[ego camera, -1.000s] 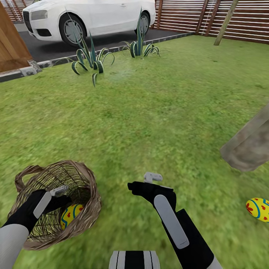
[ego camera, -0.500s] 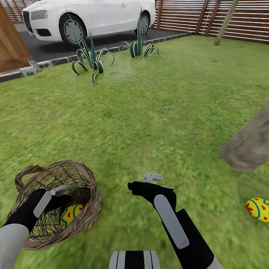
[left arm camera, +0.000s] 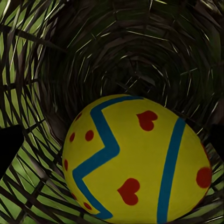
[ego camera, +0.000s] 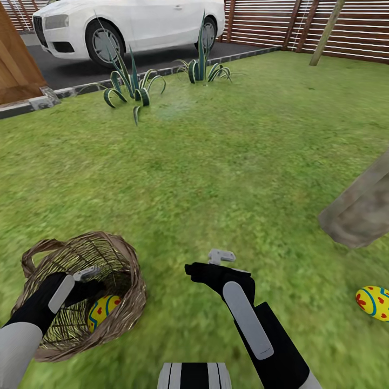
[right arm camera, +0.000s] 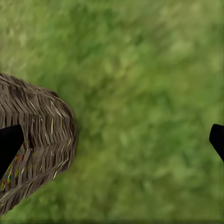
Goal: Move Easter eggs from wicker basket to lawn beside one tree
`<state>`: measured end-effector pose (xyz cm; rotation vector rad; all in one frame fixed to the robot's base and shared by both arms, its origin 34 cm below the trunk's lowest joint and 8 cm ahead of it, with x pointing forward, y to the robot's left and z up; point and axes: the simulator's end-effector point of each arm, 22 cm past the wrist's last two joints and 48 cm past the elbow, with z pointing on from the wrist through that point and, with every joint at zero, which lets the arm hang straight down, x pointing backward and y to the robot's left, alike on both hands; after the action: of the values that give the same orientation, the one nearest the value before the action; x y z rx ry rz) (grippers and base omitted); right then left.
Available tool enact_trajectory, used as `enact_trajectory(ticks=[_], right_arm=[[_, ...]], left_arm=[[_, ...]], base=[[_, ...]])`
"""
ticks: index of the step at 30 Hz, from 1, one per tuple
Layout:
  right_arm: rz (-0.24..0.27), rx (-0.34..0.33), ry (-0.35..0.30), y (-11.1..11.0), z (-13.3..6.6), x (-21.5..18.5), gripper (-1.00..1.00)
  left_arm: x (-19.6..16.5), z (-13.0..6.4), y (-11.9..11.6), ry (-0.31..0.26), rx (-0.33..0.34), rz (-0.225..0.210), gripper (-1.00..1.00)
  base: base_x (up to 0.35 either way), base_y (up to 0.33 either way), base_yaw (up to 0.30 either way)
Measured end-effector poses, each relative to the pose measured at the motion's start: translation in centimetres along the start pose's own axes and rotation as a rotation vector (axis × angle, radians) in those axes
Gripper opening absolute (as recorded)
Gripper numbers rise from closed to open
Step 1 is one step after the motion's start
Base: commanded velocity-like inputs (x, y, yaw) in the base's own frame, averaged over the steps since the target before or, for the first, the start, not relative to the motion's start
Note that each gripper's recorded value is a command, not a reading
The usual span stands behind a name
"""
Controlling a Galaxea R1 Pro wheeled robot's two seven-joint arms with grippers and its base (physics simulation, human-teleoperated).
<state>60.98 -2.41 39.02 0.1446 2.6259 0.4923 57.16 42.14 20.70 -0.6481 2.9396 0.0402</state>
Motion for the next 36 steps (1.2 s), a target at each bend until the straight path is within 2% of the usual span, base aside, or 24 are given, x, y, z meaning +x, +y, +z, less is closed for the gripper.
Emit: enact_trajectory(ticks=[8, 19, 36], right_arm=[[0.001, 0.000, -0.001, -0.03, -0.01, -0.06, 1.00], [0.000, 0.001, -0.001, 0.02, 0.00, -0.09, 1.00], [0.000, 0.000, -0.002, 0.07, -0.01, -0.15, 1.00]], left_arm=[[-0.05, -0.02, 0.11, -0.001, 0.000, -0.004, 1.00], [-0.05, -0.03, 0.12, 0.000, 0.001, -0.006, 1.00], [-0.12, -0.05, 0.02, -0.002, 0.002, -0.005, 1.00]], base=[[0.000, 0.000, 0.007], [0.000, 0.000, 0.177], [-0.063, -0.080, 0.024]])
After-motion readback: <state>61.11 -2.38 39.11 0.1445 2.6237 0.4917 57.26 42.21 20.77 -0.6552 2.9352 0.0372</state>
